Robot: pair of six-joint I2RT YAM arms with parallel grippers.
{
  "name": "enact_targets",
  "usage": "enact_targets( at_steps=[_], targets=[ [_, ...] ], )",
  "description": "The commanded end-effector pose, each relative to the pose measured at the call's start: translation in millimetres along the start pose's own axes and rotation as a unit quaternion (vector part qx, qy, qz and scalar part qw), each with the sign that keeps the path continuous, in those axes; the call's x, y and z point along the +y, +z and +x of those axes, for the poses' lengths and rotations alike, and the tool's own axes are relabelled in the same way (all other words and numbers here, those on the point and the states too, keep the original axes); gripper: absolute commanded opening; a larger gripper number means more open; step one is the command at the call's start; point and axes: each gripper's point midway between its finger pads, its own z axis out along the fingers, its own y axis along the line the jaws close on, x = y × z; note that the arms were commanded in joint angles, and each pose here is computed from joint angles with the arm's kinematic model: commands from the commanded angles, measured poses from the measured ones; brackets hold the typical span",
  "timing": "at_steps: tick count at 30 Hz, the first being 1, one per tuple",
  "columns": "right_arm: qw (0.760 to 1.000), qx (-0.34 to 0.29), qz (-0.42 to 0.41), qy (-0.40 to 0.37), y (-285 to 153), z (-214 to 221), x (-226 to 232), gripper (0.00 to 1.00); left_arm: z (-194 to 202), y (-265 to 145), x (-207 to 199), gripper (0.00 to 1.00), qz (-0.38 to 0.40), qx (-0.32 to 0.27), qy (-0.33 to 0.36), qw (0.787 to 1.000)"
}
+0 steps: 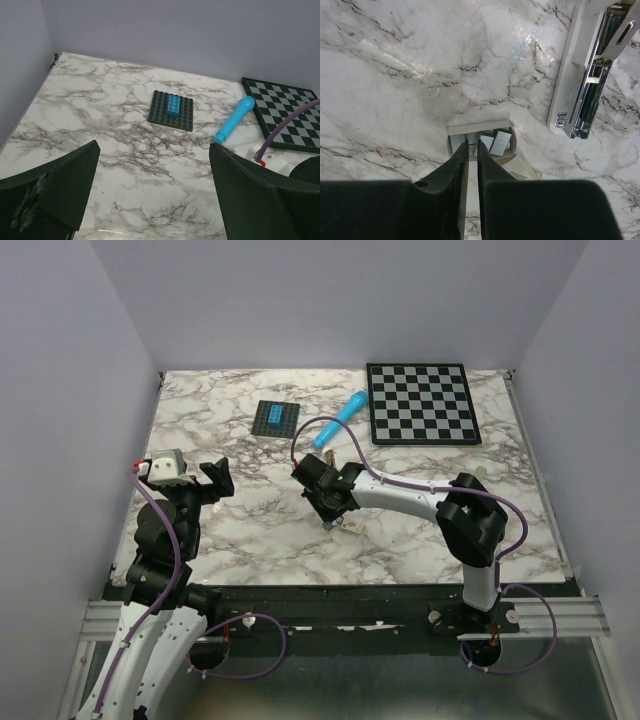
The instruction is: Load the staples into the stapler
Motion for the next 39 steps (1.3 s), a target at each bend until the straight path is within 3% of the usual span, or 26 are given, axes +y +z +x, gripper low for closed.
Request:
enact_targets(
  at_steps=[1,9,39],
  targets=[
    [1.0,-0.003,0.023,0.016,-6.9,4.3,-9.1,0.23,-2.0,0.1,-3.7,0.99,0.011,-0.007,-0.008,1.0],
    [0.999,0.014,0.029,0.037,4.8,16.0,-16.7,0.28,-1.6,0.2,-3.8,0.99,0.011,-0.007,-0.009,1.0],
    [0.999,0.04,-0.008,0.037,25.0,24.2,-2.8,0.31,-2.2,0.0,-4.7,0.99,0.014,-0.008,-0.009,1.0]
  ],
)
